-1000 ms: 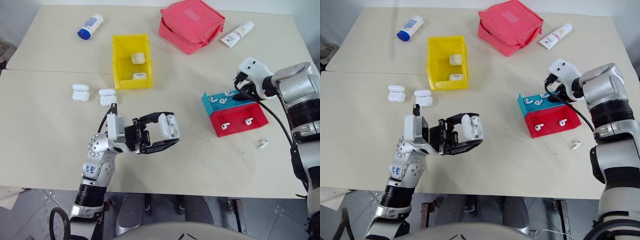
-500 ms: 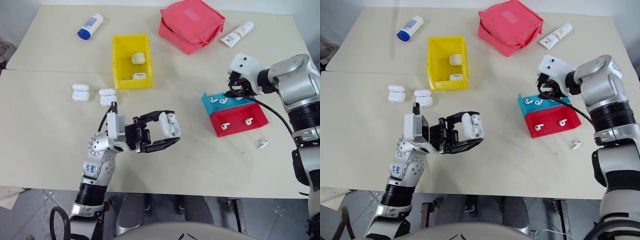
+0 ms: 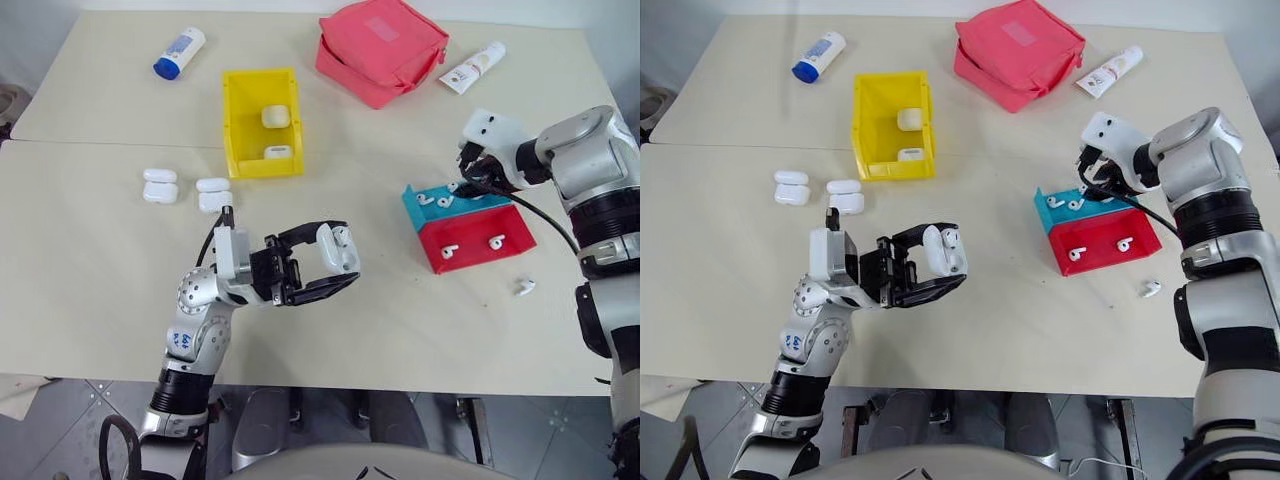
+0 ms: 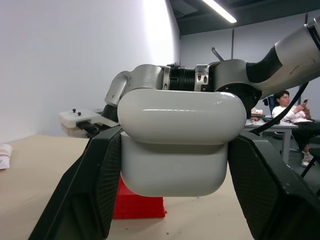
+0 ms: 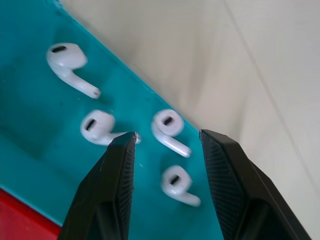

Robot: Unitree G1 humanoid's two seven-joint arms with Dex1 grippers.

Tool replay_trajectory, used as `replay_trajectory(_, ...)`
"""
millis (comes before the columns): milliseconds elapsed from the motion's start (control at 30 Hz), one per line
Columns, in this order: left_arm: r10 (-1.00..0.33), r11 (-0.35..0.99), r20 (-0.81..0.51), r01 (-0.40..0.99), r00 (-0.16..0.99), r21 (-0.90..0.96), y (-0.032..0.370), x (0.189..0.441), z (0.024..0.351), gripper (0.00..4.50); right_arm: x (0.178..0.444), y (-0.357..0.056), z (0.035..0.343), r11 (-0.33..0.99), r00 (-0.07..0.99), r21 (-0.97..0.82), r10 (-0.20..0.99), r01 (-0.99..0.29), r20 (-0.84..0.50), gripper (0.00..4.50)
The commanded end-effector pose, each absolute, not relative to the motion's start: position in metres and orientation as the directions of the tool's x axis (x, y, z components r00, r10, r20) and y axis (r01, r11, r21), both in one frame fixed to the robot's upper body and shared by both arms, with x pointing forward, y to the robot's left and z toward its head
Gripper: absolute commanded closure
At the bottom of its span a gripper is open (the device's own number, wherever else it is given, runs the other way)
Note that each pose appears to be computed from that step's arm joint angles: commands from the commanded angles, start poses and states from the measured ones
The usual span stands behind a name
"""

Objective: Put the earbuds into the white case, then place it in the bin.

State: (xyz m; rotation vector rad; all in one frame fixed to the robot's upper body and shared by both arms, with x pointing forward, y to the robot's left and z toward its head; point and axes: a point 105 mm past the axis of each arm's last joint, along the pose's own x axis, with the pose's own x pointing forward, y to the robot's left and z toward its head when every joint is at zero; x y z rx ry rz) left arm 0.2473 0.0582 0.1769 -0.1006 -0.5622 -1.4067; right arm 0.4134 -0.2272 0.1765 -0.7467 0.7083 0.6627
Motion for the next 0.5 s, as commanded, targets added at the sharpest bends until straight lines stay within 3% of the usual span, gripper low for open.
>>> replay_trajectory(33, -0.899, 0.182, 0.437, 0.933, 0.029, 0.311, 0.0571, 0.2398, 0.1854, 1.69, 0.4178, -0.2276, 0.1904, 0.567, 0.62, -0.392, 0.287, -0.724, -0.73, 2.38)
replay_trajectory(500, -0.901, 0.186, 0.432, 0.931, 0.035, 0.313, 0.0583, 0.237, 0.1847, 1.69, 0.427, -0.2286, 0.182, 0.583, 0.628, -0.398, 0.263, -0.708, -0.733, 2.38)
